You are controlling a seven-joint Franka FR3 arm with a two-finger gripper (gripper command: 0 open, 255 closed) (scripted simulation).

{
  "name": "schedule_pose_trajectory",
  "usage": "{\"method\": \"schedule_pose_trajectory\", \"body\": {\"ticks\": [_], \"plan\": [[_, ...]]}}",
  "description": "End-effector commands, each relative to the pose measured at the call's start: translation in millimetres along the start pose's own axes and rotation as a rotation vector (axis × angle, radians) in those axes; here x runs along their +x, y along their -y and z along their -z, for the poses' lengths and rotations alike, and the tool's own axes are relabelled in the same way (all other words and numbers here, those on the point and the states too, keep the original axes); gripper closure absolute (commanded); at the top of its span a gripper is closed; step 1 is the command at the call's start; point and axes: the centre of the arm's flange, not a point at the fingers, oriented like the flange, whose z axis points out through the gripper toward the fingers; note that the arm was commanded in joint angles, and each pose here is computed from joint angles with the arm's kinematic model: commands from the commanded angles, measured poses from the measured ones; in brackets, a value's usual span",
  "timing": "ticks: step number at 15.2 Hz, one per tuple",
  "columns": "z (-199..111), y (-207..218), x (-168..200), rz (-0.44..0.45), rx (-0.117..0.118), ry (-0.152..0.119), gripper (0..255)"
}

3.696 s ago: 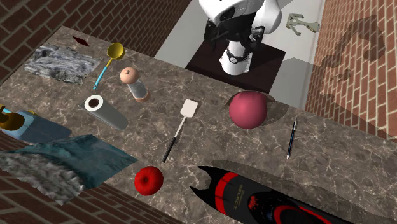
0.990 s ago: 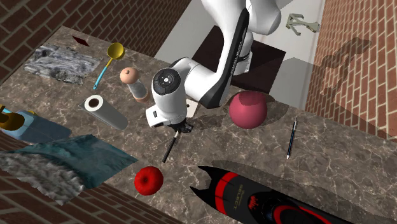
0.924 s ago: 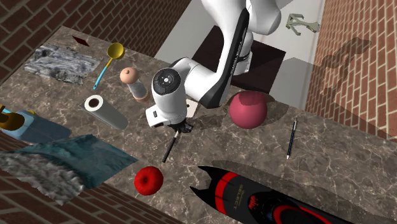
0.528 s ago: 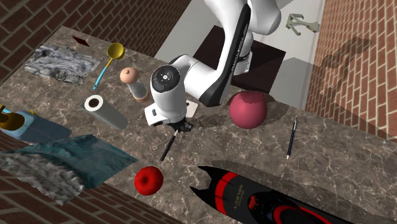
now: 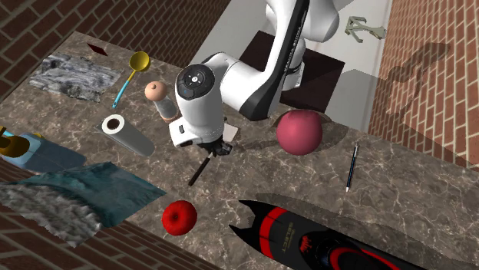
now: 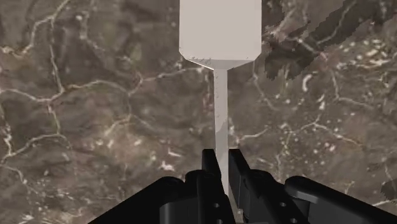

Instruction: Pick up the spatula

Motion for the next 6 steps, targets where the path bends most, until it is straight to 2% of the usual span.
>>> {"method": "schedule_pose_trajectory", "body": {"ticks": [1, 6], "plan": [[11, 0, 0, 0.0, 0.0, 0.0, 255], [27, 0, 1, 0.0, 0.0, 0.001, 255]]}}
